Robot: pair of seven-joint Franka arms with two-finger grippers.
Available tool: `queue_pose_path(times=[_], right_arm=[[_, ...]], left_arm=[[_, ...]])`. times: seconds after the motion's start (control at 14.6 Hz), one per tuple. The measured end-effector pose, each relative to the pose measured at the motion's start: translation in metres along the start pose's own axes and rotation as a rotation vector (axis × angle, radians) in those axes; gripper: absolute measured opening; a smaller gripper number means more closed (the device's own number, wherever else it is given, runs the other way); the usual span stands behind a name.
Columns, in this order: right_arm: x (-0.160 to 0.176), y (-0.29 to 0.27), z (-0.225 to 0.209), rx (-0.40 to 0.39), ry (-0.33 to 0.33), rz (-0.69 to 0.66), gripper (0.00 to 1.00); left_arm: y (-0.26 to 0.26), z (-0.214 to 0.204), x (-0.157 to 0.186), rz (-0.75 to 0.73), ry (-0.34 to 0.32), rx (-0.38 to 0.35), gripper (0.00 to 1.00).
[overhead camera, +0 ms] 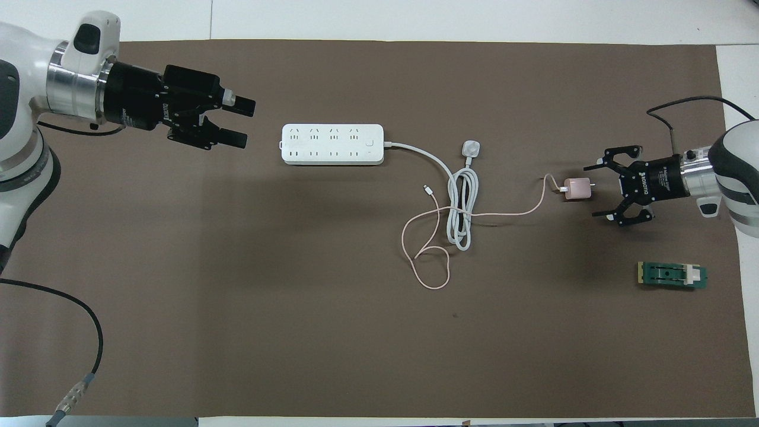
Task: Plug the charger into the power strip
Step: 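Reach the left gripper to the strip while the right gripper reaches the charger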
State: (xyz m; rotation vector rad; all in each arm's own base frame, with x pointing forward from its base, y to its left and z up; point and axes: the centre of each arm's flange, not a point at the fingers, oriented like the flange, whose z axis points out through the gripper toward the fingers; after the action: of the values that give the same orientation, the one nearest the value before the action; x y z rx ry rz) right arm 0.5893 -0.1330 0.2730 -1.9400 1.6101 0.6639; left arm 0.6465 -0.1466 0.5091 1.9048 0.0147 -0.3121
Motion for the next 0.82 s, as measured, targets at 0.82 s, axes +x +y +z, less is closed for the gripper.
queue_pose_path(times=[0.82], right_arm=[[0.033,0.002,0.026,0.061,-0.07,-0.002,1.0]], left_arm=[[-0.097,0.087,0.045,0.264,0.061,-0.406,1.0]])
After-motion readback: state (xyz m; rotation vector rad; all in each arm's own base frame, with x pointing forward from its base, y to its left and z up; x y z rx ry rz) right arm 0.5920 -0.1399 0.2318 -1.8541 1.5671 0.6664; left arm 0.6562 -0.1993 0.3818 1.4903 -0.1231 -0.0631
